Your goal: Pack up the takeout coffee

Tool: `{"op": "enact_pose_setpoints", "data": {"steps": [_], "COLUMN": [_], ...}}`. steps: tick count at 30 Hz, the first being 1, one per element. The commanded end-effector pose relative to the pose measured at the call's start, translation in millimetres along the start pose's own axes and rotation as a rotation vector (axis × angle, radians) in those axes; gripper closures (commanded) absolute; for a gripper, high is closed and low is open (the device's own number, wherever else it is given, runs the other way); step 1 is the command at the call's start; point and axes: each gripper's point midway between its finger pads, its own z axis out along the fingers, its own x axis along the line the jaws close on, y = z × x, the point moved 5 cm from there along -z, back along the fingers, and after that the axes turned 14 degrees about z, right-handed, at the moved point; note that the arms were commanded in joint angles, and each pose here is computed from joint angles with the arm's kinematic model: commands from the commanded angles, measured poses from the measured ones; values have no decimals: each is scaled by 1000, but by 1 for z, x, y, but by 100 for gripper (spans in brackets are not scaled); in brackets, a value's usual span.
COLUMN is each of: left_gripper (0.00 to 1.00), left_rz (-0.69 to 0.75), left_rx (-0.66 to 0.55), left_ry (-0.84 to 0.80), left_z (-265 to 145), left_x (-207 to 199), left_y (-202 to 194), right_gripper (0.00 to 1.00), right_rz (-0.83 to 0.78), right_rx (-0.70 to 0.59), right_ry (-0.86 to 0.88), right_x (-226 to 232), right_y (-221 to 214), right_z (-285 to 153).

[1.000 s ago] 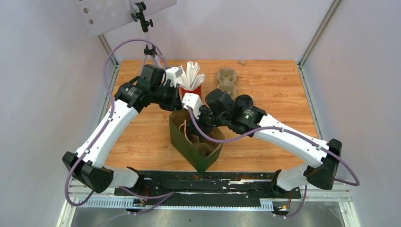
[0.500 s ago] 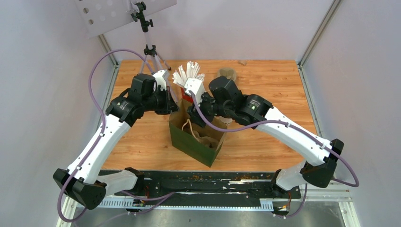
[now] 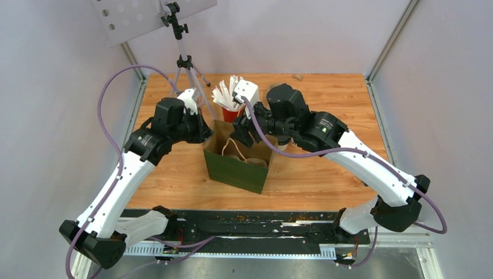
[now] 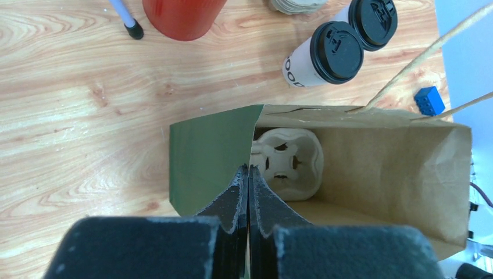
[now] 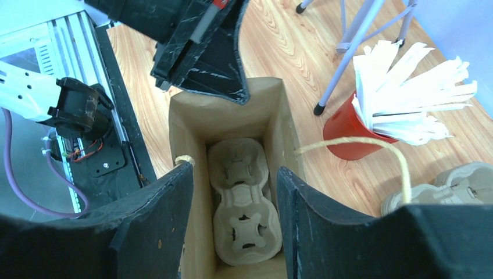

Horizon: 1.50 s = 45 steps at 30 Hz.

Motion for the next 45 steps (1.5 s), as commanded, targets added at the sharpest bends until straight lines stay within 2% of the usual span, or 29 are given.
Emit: {"op": "enact_pose_setpoints", "data": {"steps": [1, 8, 12, 16, 22, 29, 34, 38, 42, 45], "left_gripper": [100, 100, 100, 100, 100, 100, 100, 100, 84, 67], "left_rz": [32, 45, 52, 56, 82, 111, 158, 172, 159, 173], "left_rx": [-124, -191, -254, -280, -360, -390, -457, -448, -373, -293], "left_ry": [1, 70, 71, 46, 10, -1, -29, -37, -9, -2], "left_z": [-5, -14, -19, -15, -16, -20, -24, -21, -19, -24], "left_x": [2, 10, 10, 8, 7, 7, 4, 5, 10, 11], "left_y": [10, 17, 23, 19, 14, 7, 10, 3, -10, -16], "right_gripper": [45, 43, 44, 45, 46, 54, 64, 75, 84, 87], "right_rz": [33, 135, 209, 223, 276, 291, 312, 313, 317, 323], "right_rx": [-134, -181, -132, -47, -5, 35, 43, 47, 41, 41], "right_ry": [-56, -304, -388, -426, -436, -486, -470, -438, -404, -395], "right_x": [-2, -29, -40, -47, -49, -58, -61, -59, -56, -55], "right_y": [24, 19, -3, -35, -55, -74, -79, -81, -84, -87], "right_z": [-24, -50, -59, -53, -42, -36, -28, -24, -21, -19]}}
